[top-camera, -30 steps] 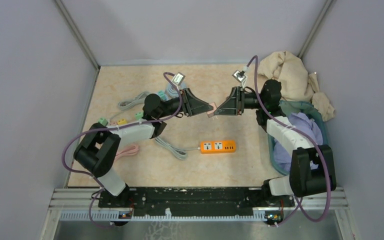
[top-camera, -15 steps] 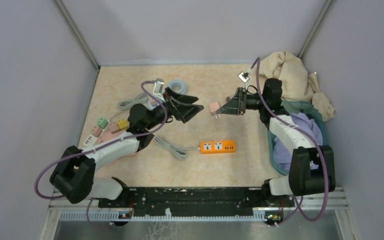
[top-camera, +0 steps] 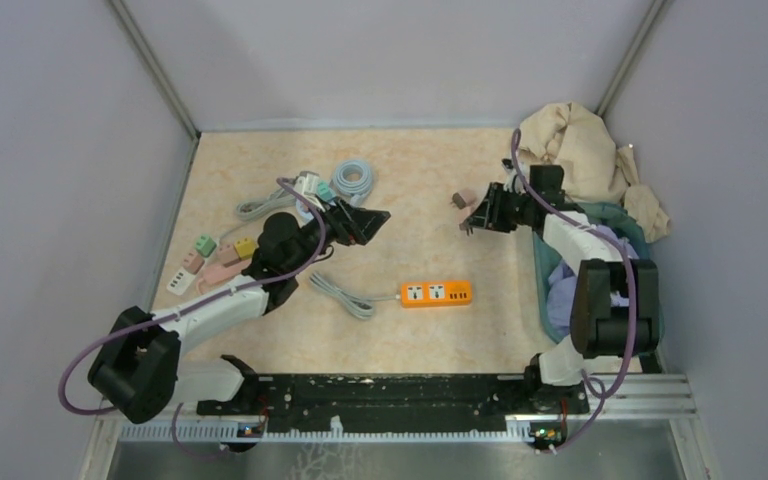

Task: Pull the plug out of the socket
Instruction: Place the plug at the center of the board.

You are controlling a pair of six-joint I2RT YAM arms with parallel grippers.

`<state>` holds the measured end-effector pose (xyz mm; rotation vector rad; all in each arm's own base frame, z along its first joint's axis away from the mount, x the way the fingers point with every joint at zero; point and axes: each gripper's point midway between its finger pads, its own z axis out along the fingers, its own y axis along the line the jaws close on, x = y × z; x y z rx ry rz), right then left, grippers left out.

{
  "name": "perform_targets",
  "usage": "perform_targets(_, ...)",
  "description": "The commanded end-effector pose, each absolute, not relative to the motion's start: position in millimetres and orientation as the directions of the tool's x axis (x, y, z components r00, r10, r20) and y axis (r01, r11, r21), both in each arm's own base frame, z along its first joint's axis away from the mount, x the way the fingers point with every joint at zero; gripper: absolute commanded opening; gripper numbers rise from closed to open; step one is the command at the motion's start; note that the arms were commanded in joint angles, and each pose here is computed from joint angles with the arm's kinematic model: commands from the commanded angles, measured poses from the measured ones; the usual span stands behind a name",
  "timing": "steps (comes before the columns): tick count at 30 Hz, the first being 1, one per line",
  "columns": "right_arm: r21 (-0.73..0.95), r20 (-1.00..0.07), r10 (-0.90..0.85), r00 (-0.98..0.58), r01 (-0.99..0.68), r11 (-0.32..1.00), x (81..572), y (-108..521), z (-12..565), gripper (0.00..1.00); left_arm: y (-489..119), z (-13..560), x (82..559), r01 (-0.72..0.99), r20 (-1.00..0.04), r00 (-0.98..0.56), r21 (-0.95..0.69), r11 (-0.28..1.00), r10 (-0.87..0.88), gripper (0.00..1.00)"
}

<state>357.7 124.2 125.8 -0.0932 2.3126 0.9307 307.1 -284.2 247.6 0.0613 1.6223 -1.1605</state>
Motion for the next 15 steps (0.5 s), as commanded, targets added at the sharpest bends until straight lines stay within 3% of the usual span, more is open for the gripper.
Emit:
perform_targets(1,0.483,-0.636,0.218,-0.74,-0.162,0.86,400,93,122,0.09,-276,245,308,0.541,-0.765,-0.406,-0.642,0.544,-0.5,1.0)
perform_targets(15,0.429,-0.518,0.29,-0.805,0.049,0.902,455,72,63,0.2,-266,241,304,0.516,-0.762,-0.401,-0.647,0.561,-0.509,1.0)
